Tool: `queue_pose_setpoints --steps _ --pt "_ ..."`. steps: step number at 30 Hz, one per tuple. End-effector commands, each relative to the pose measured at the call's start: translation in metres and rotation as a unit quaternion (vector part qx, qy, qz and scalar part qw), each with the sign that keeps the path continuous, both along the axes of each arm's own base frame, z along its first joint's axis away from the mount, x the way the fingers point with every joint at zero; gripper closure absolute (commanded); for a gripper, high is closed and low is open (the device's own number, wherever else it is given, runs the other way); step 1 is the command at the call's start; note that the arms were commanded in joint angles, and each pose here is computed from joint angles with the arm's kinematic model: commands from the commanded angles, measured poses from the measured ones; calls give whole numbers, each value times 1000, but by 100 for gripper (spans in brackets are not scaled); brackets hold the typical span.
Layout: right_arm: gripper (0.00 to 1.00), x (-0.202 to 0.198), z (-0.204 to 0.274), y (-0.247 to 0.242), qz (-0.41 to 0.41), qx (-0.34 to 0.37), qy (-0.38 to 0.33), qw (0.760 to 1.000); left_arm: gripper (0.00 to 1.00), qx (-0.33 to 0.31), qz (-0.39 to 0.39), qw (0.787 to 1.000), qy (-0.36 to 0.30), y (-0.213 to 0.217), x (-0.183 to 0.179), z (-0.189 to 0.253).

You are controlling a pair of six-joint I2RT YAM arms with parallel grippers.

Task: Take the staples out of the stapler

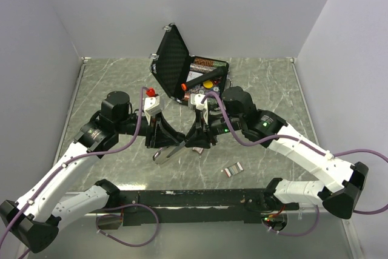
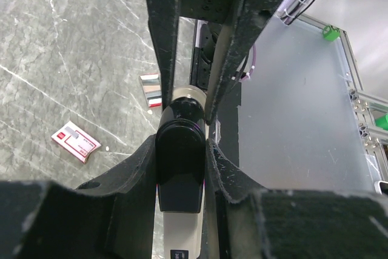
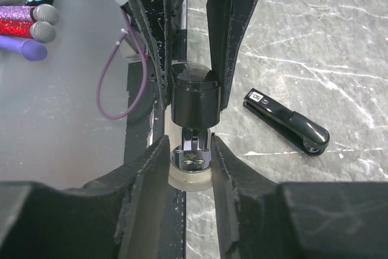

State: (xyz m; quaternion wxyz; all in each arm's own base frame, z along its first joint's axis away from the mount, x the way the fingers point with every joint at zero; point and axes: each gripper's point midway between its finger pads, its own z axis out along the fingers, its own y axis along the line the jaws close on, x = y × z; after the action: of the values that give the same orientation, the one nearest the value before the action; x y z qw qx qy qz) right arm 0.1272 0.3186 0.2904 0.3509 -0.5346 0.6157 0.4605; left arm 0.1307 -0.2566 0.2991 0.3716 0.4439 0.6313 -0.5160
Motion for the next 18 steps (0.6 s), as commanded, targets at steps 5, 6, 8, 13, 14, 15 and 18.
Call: queue_pose_setpoints --steps 5,6,8,13,14,15,18 --pt "68 -12 -11 3 24 7 22 999 99 -61 -22 996 -59 -1 -10 43" --pt "69 -14 -16 3 26 4 28 999 99 -65 -23 996 -61 -2 -10 46" --pt "73 -18 -23 2 27 1 37 999 99 -73 -22 995 -66 -1 -11 51" --pt "77 -28 -40 -1 32 2 61 998 99 -95 -14 992 -77 -2 -11 64" --pt "77 -29 -42 -1 31 3 63 998 99 -100 -11 992 -78 -2 -9 66" --pt "77 -31 -44 -1 32 3 68 997 99 -106 -7 991 -83 -3 -7 69" --pt "77 -35 -49 -3 32 6 75 997 99 -124 12 988 -89 -3 -3 76"
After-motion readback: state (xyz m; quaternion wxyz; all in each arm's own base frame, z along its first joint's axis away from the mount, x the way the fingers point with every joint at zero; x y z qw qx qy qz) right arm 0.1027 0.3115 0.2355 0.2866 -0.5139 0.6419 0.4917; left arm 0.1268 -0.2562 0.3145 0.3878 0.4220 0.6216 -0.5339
